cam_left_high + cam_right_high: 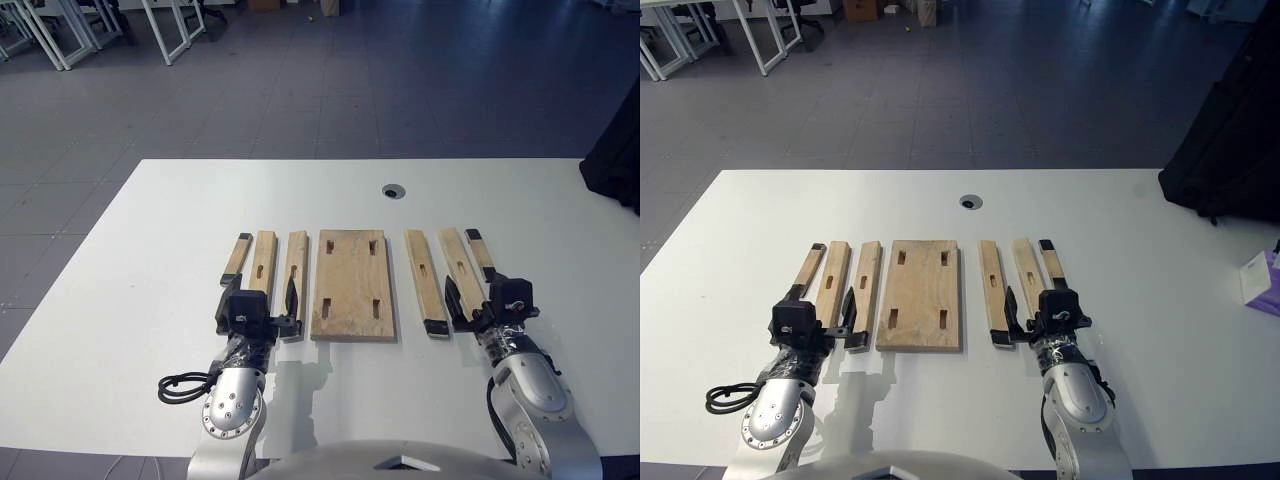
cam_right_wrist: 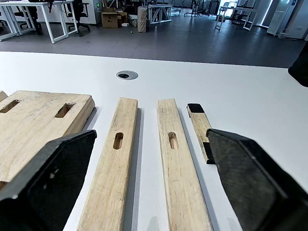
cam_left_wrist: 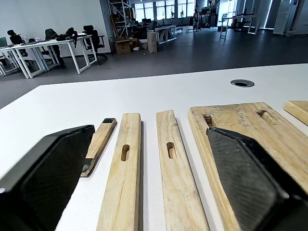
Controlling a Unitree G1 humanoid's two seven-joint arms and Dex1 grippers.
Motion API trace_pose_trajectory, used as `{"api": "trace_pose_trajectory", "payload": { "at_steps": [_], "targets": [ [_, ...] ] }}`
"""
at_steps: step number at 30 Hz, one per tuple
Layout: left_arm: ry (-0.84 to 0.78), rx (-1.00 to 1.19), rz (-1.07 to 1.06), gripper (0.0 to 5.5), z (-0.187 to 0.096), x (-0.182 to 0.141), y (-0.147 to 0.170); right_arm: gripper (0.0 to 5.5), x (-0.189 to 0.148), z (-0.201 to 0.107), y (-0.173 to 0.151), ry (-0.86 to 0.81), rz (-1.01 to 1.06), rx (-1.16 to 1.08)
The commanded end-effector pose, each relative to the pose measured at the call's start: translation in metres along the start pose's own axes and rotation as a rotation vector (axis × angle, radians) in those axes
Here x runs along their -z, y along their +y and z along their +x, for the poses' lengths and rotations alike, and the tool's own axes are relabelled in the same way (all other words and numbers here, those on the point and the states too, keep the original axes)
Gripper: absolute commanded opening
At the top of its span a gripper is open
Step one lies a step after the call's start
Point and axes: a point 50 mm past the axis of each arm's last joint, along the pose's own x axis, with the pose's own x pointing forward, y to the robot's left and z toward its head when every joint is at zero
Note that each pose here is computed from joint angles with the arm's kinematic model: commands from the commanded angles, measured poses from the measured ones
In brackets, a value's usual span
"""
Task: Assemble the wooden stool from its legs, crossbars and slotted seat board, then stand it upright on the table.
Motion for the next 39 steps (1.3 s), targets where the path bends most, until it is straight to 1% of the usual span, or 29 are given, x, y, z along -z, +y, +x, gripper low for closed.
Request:
{"api": "trace_pose_trajectory", "payload": {
  "at_steps": [1,39],
  "targets": [
    [0.018,0.014,-0.001,4.31,0.0011,0.0021,-0.0004,4.21,-0.0012,0.0008,0.0005,-0.006,0.01,0.004],
    [0.026,0.011,-0.012,4.31,0.0002,0.0028,0.0004,4.21,-0.0008,0.0015,-0.0002,0.003,-0.01,0.002]
  ]
}}
